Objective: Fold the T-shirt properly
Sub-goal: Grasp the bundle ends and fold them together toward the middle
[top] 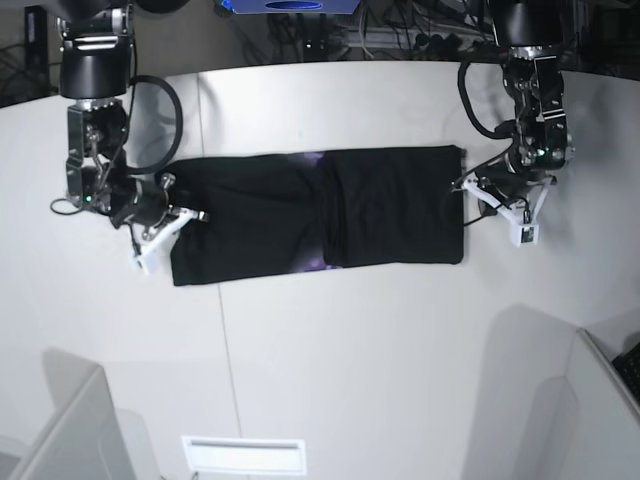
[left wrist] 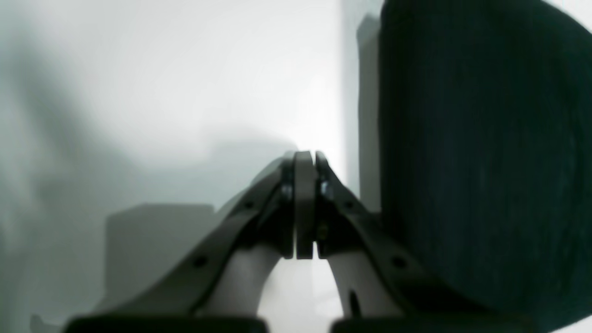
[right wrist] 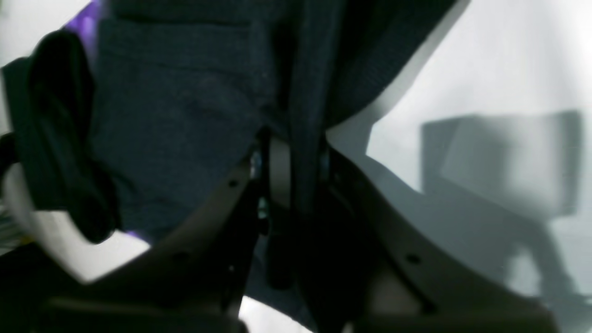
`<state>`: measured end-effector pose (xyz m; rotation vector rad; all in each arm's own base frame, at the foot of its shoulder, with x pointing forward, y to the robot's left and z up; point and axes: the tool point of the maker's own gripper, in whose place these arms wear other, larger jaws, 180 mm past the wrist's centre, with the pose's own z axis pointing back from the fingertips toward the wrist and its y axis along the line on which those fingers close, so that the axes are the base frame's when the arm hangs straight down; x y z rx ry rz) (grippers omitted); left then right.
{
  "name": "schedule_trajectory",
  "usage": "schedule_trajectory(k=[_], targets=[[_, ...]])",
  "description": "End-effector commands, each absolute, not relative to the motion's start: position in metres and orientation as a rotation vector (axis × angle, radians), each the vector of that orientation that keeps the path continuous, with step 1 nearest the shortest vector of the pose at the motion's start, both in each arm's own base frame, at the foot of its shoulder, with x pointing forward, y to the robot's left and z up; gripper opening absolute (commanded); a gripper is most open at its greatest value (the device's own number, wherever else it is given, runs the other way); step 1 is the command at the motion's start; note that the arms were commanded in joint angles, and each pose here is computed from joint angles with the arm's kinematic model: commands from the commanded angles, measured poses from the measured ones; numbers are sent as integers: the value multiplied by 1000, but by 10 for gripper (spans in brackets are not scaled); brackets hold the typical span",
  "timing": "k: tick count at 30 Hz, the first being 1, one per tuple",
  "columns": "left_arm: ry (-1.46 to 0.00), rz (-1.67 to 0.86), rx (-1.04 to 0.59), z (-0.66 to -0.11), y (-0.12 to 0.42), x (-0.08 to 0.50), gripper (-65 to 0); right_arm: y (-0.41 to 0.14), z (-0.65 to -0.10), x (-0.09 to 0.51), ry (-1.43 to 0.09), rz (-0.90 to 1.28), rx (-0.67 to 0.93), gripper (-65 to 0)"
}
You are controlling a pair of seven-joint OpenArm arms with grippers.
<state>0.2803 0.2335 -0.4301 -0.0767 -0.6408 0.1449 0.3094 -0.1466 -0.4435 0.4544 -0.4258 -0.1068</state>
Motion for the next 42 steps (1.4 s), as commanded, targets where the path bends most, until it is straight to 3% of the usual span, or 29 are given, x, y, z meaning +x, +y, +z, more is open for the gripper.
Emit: schedule_trajectory(k=[1, 7, 21, 33, 42], targets=[[-602, 132, -66, -435, 234, 274, -650, -159, -443, 310, -425, -80, 371, -650], [-595, 81, -89, -436, 215, 276, -650, -132, -406, 318, -555, 33, 307, -650], [-583, -8, -131, -440, 183, 290, -650, -75, -343, 324, -668, 110, 324, -650], [-581, -103, -201, -440, 132, 311, -650, -51, -322, 322, -700, 112, 382, -650], [-589, -93, -242, -438, 113, 314, -650, -1, -316, 314, -689, 210, 450, -650]])
